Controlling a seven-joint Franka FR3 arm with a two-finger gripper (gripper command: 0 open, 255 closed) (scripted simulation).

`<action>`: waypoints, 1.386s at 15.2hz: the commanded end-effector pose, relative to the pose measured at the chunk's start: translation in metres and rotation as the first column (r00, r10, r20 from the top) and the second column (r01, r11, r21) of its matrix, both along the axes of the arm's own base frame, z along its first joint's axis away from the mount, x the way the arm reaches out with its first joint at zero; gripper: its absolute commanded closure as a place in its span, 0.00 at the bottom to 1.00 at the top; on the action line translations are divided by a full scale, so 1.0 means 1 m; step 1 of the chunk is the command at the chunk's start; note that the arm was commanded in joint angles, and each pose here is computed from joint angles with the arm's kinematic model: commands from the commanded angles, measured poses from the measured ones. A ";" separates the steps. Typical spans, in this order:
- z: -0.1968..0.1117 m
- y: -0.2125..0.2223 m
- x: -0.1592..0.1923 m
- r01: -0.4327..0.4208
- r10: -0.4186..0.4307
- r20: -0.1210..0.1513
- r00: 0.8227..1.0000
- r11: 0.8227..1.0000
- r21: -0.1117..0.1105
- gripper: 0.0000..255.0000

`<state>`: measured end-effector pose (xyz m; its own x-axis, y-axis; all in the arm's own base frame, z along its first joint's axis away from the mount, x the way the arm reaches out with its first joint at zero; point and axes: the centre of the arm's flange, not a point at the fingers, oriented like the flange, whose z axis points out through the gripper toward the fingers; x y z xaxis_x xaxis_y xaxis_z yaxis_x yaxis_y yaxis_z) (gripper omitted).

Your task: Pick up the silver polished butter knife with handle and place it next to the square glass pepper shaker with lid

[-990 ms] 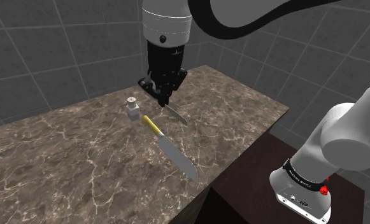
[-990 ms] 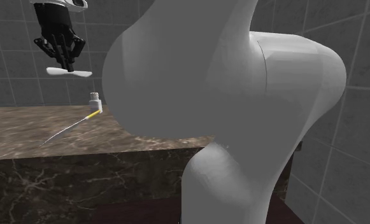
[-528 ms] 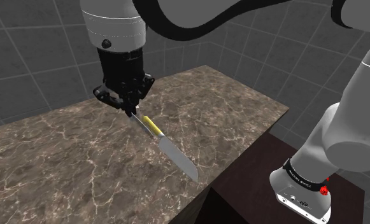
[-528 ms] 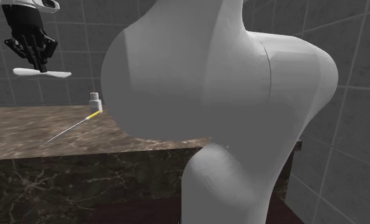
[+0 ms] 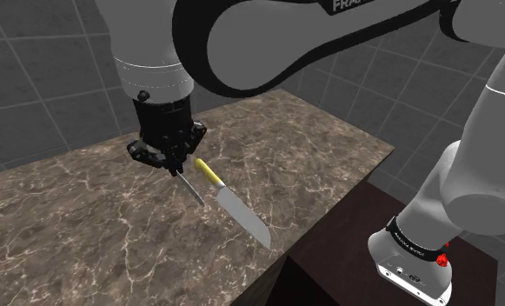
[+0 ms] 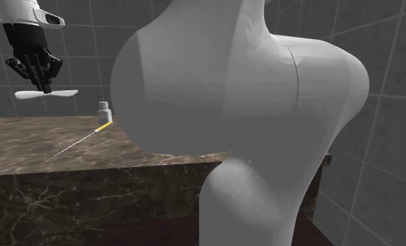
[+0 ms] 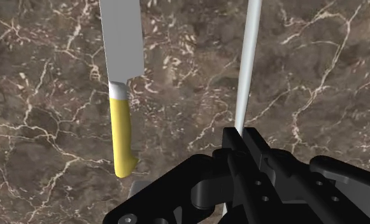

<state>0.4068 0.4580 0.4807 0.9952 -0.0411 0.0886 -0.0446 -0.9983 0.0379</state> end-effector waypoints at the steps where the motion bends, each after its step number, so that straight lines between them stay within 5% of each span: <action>1: -0.011 0.000 0.001 0.000 0.000 0.000 1.000 1.000 0.000 1.00; 21: -0.112 0.000 0.000 0.000 0.000 0.000 1.000 1.000 0.000 1.00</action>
